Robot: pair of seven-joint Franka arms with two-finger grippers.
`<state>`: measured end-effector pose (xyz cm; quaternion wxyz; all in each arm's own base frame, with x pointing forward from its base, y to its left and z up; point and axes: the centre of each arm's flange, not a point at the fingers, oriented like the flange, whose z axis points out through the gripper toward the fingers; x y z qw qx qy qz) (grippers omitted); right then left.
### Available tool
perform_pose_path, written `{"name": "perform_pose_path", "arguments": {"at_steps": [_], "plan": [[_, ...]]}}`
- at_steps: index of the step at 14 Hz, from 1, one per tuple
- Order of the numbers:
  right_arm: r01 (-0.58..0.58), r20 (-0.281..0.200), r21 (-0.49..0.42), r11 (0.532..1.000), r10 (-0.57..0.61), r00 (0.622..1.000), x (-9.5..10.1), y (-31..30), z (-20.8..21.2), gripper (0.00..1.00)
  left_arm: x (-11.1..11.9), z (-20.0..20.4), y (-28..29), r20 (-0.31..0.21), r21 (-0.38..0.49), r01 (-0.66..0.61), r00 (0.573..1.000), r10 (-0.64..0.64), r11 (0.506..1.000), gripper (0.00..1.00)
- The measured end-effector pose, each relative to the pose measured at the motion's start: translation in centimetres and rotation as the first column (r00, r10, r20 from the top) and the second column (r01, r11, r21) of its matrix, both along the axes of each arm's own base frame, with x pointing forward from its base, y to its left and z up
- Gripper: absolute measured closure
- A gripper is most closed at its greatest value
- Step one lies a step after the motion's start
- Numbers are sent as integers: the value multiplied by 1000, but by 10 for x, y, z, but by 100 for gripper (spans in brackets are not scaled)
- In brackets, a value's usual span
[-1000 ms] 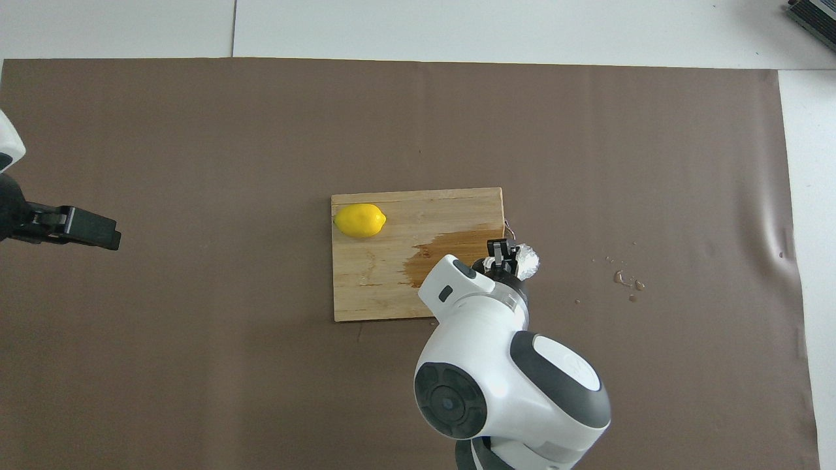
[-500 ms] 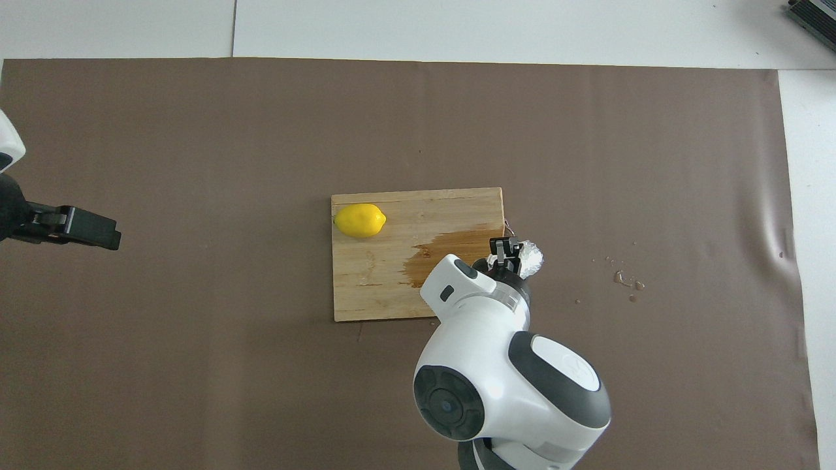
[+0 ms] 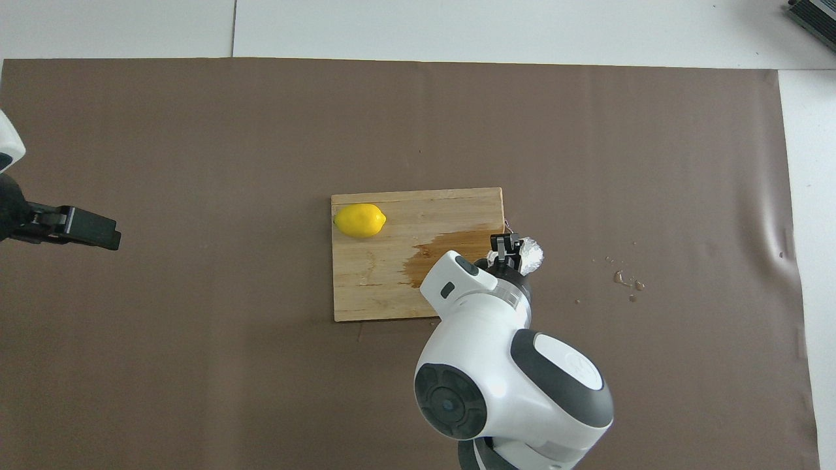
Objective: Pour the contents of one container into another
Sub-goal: 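Carry the white cup back and lower it onto the table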
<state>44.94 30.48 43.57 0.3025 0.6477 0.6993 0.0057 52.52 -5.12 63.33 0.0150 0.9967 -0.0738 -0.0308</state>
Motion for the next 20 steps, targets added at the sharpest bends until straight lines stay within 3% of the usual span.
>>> {"name": "perform_pose_path", "arguments": {"at_steps": [4,7,11,17,20], "plan": [[35,-19,40,999,-34,999,5,-4,4,51,0,0,0,0,0,0,1000,0,1000,0],[62,-61,85,994,-57,997,12,-12,10,51,0,0,0,0,0,0,1000,0,1000,0],[122,-150,158,980,-98,984,20,-26,8,51,0,0,0,0,0,0,1000,0,1000,0],[159,-297,239,958,-84,951,46,-79,0,51,0,0,0,0,0,0,1000,0,1000,0],[177,-346,262,949,-80,935,57,-109,-8,51,0,0,0,0,0,0,1000,0,1000,0]]}}
